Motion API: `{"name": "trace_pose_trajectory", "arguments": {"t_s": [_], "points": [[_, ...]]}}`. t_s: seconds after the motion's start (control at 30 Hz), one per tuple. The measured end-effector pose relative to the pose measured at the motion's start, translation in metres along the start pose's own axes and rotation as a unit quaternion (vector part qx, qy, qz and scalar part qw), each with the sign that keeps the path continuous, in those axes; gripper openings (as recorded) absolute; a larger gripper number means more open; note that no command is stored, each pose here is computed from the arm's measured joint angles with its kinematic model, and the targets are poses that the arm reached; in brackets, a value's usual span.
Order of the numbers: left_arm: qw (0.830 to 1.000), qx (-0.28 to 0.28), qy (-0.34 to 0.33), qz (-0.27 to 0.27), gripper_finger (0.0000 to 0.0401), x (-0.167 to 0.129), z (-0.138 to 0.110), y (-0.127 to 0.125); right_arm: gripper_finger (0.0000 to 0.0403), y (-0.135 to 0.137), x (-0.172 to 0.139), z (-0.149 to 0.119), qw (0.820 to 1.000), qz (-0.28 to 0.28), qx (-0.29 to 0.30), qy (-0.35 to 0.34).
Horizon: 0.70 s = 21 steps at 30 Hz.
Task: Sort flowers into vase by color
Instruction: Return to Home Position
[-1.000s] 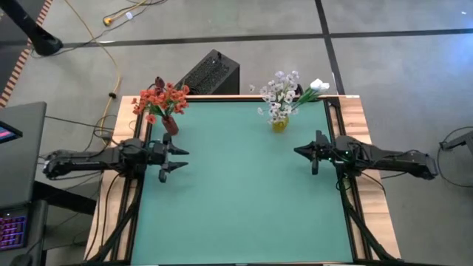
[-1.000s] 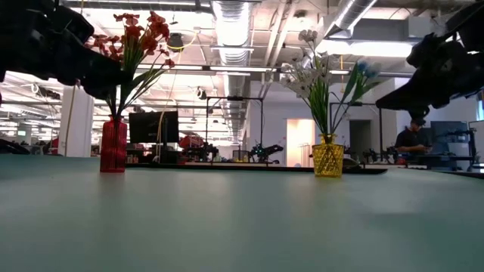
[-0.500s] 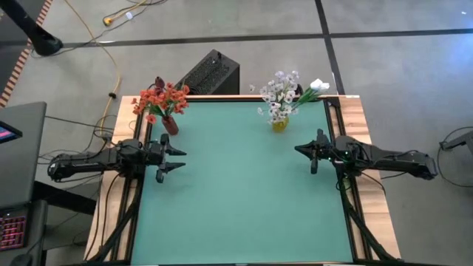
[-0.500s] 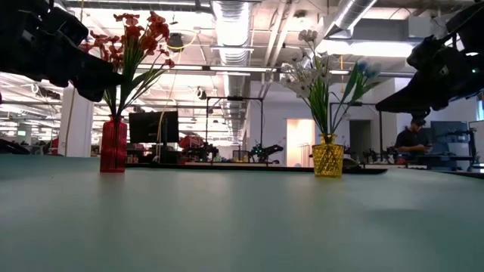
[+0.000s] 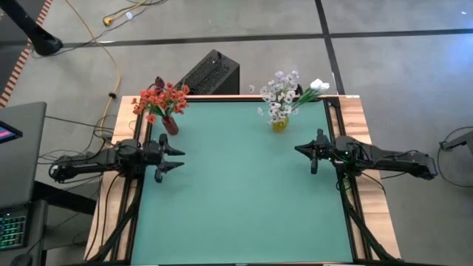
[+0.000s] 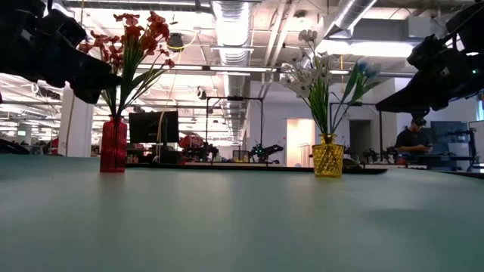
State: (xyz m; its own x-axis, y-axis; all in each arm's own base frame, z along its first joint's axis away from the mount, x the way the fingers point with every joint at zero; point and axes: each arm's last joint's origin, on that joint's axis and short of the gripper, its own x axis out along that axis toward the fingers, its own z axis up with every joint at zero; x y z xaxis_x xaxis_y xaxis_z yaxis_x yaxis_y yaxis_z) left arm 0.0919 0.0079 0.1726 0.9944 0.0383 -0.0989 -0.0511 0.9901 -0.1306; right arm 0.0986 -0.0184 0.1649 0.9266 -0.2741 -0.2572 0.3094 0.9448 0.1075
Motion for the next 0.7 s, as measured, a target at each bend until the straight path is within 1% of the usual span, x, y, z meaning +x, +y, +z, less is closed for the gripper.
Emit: {"name": "trace_pose_trajectory", "arguments": {"t_s": [0.2,0.3,0.5,0.7], "points": [[1.000,0.009,-0.002,0.004,0.0180,0.0000,0.0003,0.0002,0.0043,-0.0016,0.0003,0.0000,1.000,-0.008,0.009,0.001],[1.000,0.014,-0.007,0.026,0.0180,0.0000,0.0010,0.0015,0.0045,-0.0016,0.0003,-0.0001,1.000,-0.007,0.009,0.001],[0.997,-0.030,-0.015,0.067,0.0180,-0.0002,0.0012,0.0039,0.0046,-0.0015,0.0003,-0.0002,1.000,-0.007,0.010,0.002],[0.996,-0.071,-0.008,0.059,0.0180,-0.0001,-0.0003,0.0035,0.0046,-0.0014,0.0003,-0.0003,1.000,-0.005,0.011,0.002]]}}
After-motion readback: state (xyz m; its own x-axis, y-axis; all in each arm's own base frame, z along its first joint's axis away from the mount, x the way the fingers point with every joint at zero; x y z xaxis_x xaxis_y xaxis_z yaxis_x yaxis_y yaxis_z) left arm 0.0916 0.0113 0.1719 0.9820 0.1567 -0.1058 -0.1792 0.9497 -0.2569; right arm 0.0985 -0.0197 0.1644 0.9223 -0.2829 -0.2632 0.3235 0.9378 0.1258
